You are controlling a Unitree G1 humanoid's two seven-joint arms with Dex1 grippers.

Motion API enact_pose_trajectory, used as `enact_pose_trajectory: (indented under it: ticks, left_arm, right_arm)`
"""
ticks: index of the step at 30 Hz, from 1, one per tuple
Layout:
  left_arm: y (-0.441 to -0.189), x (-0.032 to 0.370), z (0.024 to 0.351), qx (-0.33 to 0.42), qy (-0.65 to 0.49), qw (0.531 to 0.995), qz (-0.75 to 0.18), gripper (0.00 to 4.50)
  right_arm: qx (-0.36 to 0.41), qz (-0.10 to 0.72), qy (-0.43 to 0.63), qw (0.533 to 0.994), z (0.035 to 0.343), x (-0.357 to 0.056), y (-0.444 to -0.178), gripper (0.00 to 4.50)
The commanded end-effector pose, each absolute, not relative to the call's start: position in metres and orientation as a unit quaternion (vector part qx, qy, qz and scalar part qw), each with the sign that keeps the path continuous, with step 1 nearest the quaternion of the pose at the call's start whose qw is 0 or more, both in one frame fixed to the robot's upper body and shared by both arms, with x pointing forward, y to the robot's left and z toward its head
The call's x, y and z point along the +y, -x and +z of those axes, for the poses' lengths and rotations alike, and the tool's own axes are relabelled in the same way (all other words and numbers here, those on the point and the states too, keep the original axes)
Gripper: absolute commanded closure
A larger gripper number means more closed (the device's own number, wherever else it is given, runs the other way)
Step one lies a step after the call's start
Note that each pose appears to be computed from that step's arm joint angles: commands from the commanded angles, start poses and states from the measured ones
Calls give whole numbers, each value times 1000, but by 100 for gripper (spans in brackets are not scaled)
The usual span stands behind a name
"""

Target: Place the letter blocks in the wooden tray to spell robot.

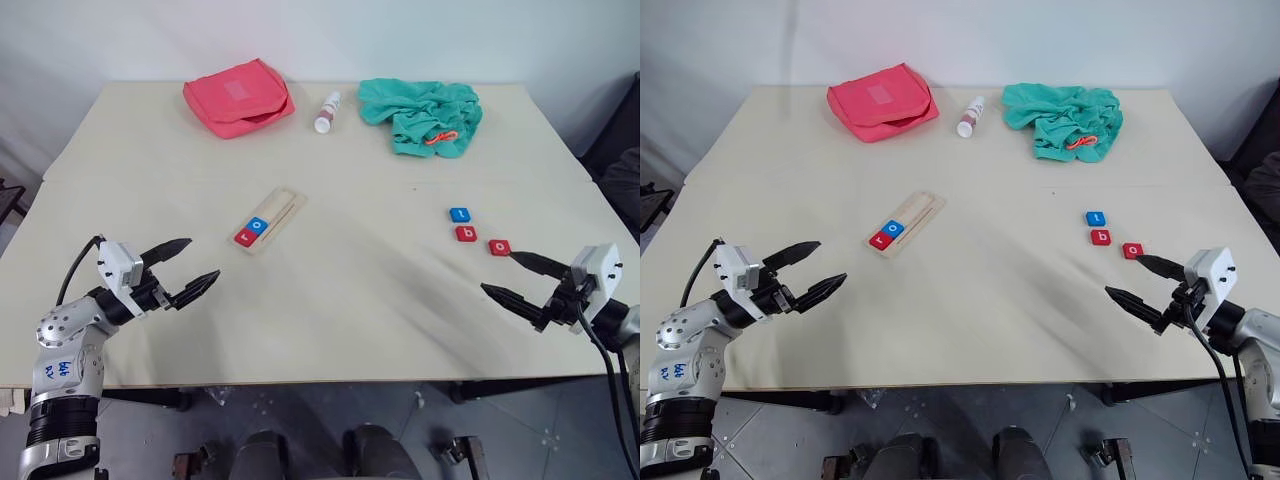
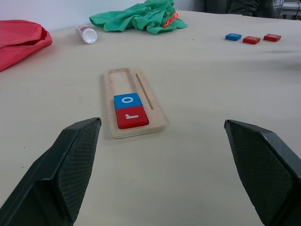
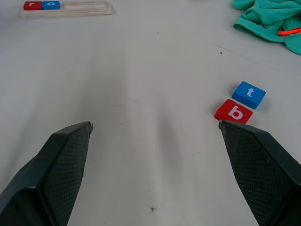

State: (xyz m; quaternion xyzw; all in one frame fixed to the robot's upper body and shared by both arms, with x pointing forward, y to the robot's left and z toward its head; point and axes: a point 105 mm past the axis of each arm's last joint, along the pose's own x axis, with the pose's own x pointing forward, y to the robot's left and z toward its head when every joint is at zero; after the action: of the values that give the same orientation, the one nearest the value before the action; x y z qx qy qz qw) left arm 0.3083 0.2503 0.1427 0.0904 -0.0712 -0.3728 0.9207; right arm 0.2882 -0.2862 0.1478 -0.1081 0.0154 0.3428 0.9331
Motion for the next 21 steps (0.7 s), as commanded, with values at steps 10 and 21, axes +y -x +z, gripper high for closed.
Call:
enact_pose_trajectory:
  ticks: [10,21]
  left_arm:
    - [-310,253,154,-79,-101,932,-338,4]
    - [-281,272,148,-34,-109,959,-258,4]
  right_arm:
    - [-6,334,115,935,161,-289,-294,0]
    - [-18,383,116,916,165,-265,-314,0]
